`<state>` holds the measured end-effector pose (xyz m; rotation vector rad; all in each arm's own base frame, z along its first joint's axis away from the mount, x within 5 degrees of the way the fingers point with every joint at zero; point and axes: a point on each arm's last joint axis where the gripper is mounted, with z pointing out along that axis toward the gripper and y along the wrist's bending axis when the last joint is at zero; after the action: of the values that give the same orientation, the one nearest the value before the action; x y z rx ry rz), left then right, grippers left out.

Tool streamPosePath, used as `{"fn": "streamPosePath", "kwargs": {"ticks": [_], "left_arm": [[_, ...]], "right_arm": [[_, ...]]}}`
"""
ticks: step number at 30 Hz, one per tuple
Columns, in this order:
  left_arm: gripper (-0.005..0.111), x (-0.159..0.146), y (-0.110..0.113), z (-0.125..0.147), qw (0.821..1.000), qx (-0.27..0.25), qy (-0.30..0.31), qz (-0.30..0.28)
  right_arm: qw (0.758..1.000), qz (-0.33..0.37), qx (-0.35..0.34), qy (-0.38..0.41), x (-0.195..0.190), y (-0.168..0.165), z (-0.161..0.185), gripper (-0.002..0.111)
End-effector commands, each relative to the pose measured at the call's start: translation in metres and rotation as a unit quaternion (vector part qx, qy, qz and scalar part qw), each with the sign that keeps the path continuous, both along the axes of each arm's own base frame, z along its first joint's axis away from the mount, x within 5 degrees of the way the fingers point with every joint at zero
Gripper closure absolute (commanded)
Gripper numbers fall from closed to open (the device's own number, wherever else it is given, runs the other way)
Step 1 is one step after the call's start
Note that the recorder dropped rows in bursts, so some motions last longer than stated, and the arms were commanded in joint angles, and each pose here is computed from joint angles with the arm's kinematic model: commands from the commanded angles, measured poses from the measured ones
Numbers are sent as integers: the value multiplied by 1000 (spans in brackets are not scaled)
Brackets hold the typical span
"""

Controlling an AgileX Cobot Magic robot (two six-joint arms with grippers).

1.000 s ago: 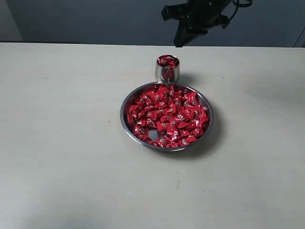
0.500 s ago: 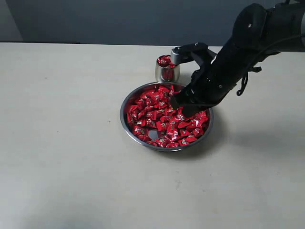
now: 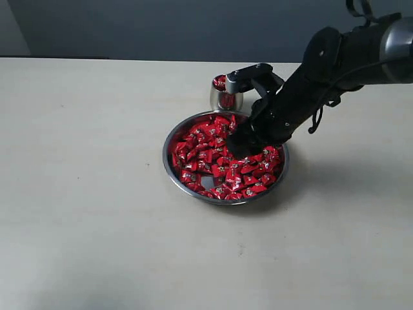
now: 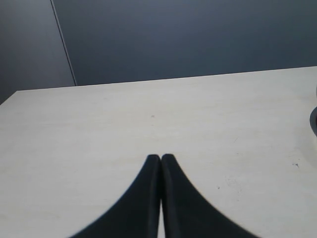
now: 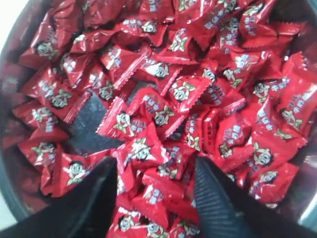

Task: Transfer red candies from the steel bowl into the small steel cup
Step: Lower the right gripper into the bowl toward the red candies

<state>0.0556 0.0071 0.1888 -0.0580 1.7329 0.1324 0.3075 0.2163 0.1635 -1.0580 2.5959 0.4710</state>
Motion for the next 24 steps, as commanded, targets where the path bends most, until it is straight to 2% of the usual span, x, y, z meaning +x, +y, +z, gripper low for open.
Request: {"fn": "streamPosePath", "kwargs": {"ticks": [1,7,14,20,24], "left_arm": [[106,-1,0,3,1000,1,-9,1],[106,-1,0,3,1000,1,-9,1],[106,-1,0,3,1000,1,-9,1],[106,-1,0,3,1000,1,-9,1],[106,-1,0,3,1000,1,-9,1]], "right_arm": [[999,-25,19,-22,7,4,-4,57],[998,-42,38,-19,9,7,-9,57],[998,-45,33,22,7,9,-27,59],[997,-58,36,43,7,11,-39,70],[997,-59,33,47,7,11,-43,90]]}}
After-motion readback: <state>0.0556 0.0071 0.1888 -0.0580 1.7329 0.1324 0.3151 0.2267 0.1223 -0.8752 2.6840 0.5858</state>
